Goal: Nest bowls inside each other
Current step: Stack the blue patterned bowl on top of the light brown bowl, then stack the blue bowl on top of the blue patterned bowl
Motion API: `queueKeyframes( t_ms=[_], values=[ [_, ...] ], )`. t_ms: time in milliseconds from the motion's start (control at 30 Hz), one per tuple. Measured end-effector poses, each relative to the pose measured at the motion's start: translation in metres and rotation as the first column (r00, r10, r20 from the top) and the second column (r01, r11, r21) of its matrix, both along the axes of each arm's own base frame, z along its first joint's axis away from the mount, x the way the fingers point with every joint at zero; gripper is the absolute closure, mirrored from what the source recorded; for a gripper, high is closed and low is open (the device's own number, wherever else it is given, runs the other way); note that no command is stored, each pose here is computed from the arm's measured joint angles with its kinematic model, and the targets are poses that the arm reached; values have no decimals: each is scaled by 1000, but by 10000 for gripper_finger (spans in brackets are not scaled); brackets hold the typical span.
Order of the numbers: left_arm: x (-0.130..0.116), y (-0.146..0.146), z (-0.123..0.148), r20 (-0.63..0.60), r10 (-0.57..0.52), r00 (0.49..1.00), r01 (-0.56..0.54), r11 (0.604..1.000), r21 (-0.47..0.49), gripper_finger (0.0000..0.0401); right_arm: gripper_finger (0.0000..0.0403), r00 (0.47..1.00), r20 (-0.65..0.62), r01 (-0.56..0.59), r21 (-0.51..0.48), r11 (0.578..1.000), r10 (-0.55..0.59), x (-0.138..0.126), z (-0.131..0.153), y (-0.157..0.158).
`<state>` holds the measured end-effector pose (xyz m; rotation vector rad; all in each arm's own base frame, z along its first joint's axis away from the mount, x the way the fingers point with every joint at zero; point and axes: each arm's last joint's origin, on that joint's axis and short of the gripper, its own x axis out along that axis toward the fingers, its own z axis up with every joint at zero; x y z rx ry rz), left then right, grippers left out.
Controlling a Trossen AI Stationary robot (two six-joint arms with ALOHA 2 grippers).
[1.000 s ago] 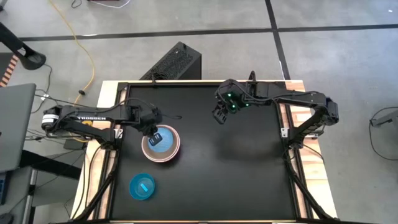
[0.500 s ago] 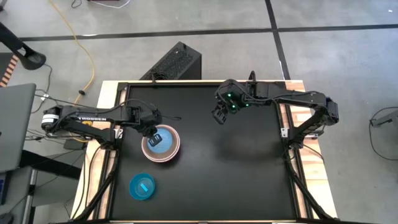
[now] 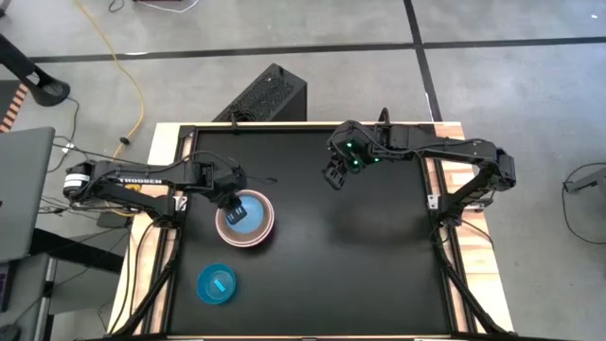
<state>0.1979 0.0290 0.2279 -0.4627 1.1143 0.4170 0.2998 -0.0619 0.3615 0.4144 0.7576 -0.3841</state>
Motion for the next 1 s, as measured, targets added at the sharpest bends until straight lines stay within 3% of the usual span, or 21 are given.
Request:
queueKeyframes(
  t_ms=[133,367,567,700,867,1000],
  values=[
    [0,-1,7,-6,-29,1000,29,999,-21,282,145,1000,0,0,0,1000,0,0,0,0],
    [0,-1,45,-10,-105,994,105,994,13,278,145,1000,0,0,0,1000,0,0,0,0],
    [-14,-14,73,-73,-266,961,253,956,-149,277,145,1000,0,-8,10,1000,8,0,0,3],
    [-24,-33,74,-137,-330,934,293,926,-236,277,145,1000,-3,-31,17,999,31,1,0,9],
    [-35,-70,60,-113,-418,901,365,874,-322,277,145,998,-4,-65,18,998,65,3,-1,19],
    [-47,-101,48,-57,-525,849,492,826,-274,277,145,997,-9,-82,19,996,82,3,-1,24]
  ],
)
